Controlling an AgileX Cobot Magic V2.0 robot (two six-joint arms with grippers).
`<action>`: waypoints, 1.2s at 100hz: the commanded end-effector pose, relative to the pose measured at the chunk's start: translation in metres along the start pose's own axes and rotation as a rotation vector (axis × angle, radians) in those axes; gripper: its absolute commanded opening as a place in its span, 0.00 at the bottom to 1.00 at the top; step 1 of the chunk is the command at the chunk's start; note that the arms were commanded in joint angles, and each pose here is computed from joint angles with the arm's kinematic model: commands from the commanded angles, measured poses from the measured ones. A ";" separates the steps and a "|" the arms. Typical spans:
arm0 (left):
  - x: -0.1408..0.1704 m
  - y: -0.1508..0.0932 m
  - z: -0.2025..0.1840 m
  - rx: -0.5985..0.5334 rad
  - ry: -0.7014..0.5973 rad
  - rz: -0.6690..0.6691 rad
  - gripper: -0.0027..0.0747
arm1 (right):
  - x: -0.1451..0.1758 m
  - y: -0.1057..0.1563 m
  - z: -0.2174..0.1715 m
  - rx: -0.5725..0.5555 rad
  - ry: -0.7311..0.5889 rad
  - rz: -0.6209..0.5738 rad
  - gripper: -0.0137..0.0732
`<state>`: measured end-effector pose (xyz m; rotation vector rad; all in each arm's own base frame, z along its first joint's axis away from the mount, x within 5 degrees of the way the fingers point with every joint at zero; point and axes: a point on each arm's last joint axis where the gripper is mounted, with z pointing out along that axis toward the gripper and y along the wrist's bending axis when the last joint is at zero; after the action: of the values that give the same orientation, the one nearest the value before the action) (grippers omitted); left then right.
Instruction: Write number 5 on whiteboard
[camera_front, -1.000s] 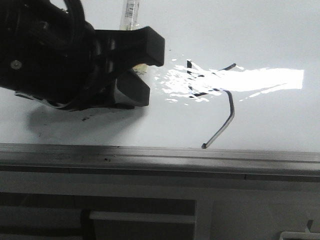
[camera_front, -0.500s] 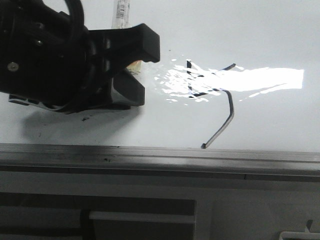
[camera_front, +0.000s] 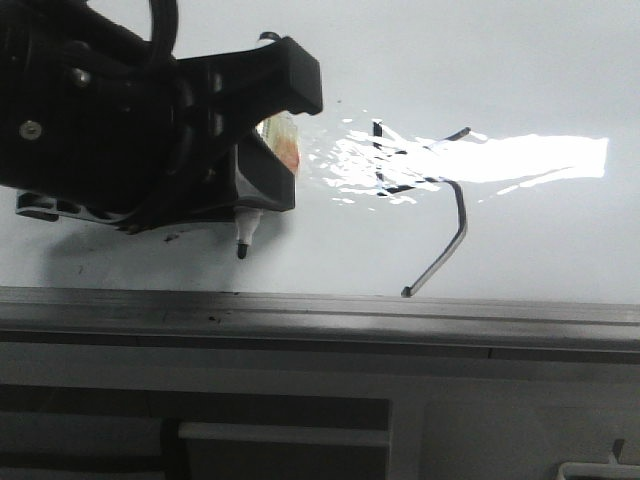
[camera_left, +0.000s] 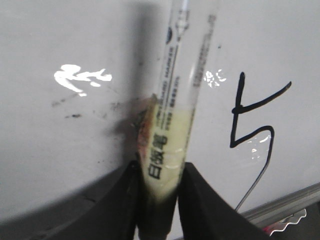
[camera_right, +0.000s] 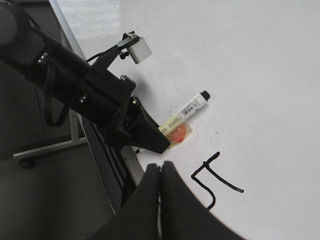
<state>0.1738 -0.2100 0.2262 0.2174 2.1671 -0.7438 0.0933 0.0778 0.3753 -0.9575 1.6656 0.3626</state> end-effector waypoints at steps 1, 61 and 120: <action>-0.011 0.006 0.002 -0.045 -0.084 -0.048 0.35 | -0.012 -0.004 -0.005 0.040 -0.075 0.022 0.09; -0.020 0.000 -0.013 0.002 -0.129 -0.035 0.80 | -0.013 -0.005 -0.007 0.059 -0.088 0.011 0.09; -0.015 0.011 -0.164 0.334 -0.379 0.352 0.09 | 0.067 0.028 -0.082 0.345 -0.206 -0.104 0.08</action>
<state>0.0867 -0.1155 0.3079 0.5600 1.6824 -0.8927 0.0215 0.0192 0.3332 -0.7793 1.5009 0.1102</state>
